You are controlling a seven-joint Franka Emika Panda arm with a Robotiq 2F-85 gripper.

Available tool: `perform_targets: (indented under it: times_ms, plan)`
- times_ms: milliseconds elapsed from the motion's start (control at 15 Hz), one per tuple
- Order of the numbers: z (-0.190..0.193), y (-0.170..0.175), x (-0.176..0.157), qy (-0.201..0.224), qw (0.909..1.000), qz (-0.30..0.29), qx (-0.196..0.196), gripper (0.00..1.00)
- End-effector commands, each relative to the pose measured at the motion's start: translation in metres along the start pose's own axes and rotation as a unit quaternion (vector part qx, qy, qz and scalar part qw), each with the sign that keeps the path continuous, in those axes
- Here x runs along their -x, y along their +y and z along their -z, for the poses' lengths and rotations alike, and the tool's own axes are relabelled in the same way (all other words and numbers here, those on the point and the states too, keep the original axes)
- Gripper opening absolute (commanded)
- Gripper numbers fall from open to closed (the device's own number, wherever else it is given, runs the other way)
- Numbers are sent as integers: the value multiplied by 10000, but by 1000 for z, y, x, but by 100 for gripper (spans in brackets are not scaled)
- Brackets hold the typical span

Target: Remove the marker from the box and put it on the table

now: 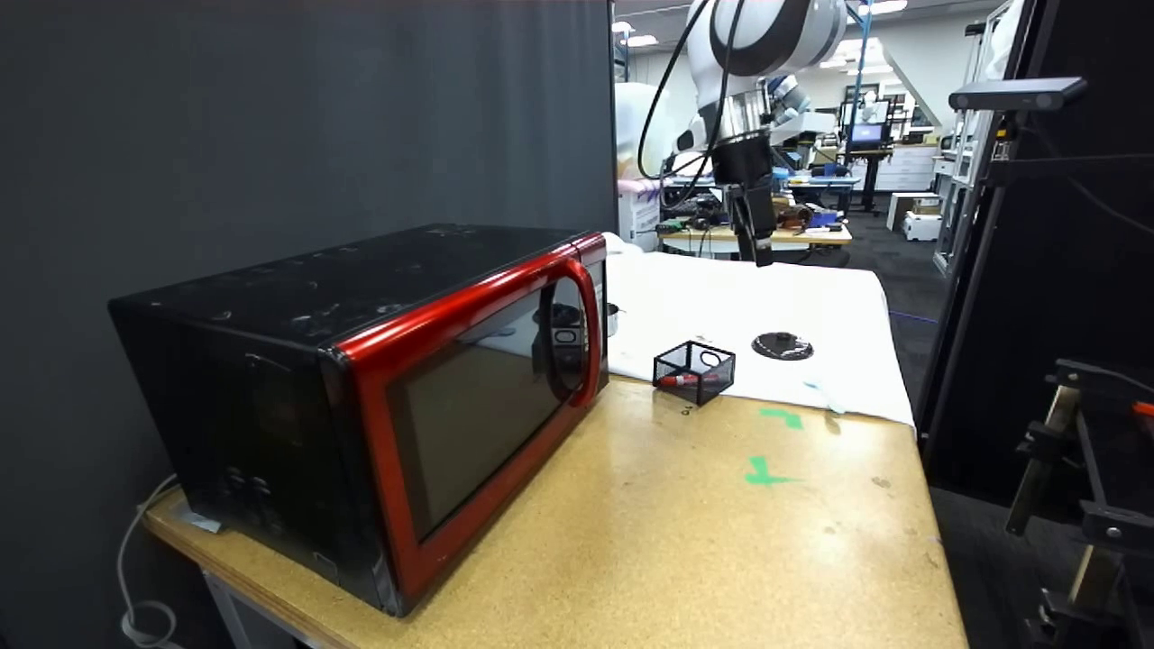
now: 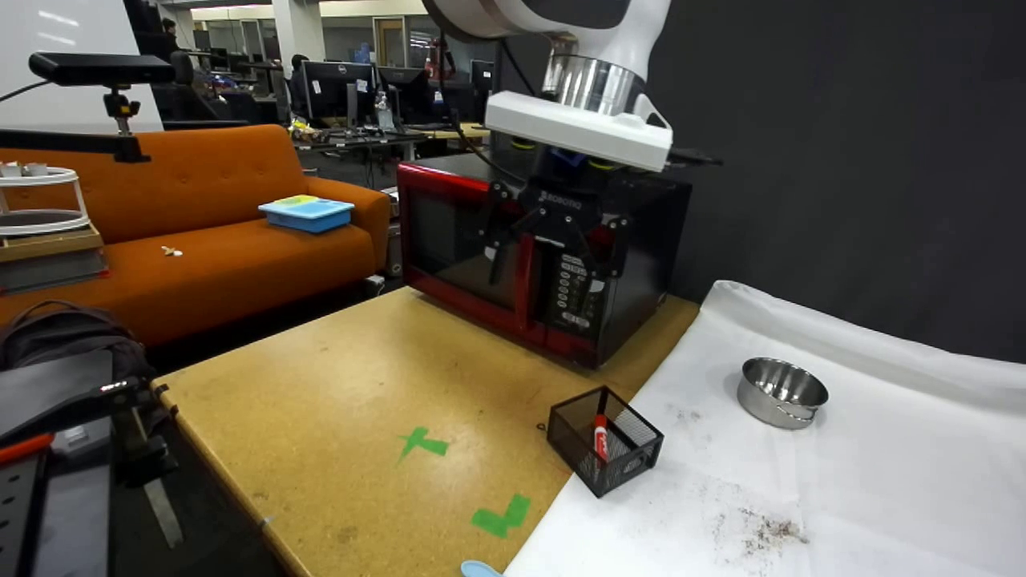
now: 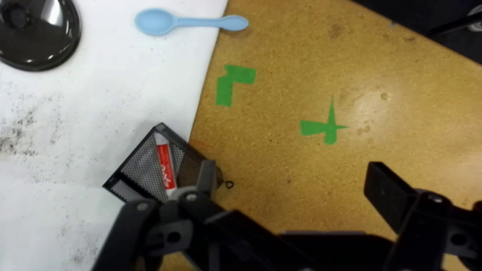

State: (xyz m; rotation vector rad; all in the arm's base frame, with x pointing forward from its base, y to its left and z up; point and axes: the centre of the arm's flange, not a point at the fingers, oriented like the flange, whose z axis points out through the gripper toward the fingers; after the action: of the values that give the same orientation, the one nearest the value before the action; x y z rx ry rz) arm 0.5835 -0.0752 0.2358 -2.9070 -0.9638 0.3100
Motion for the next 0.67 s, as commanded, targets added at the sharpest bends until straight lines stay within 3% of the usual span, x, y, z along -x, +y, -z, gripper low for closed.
perform_targets:
  times_ms: [0,333,467,600]
  plan:
    - [-1,37,3,761,9969,201,-49,100]
    - [-30,69,-2,1326,9911,44,-89,100]
    - [-49,72,-14,1346,9908,119,-96,100]
    - [-63,74,-28,1155,9927,245,238,100]
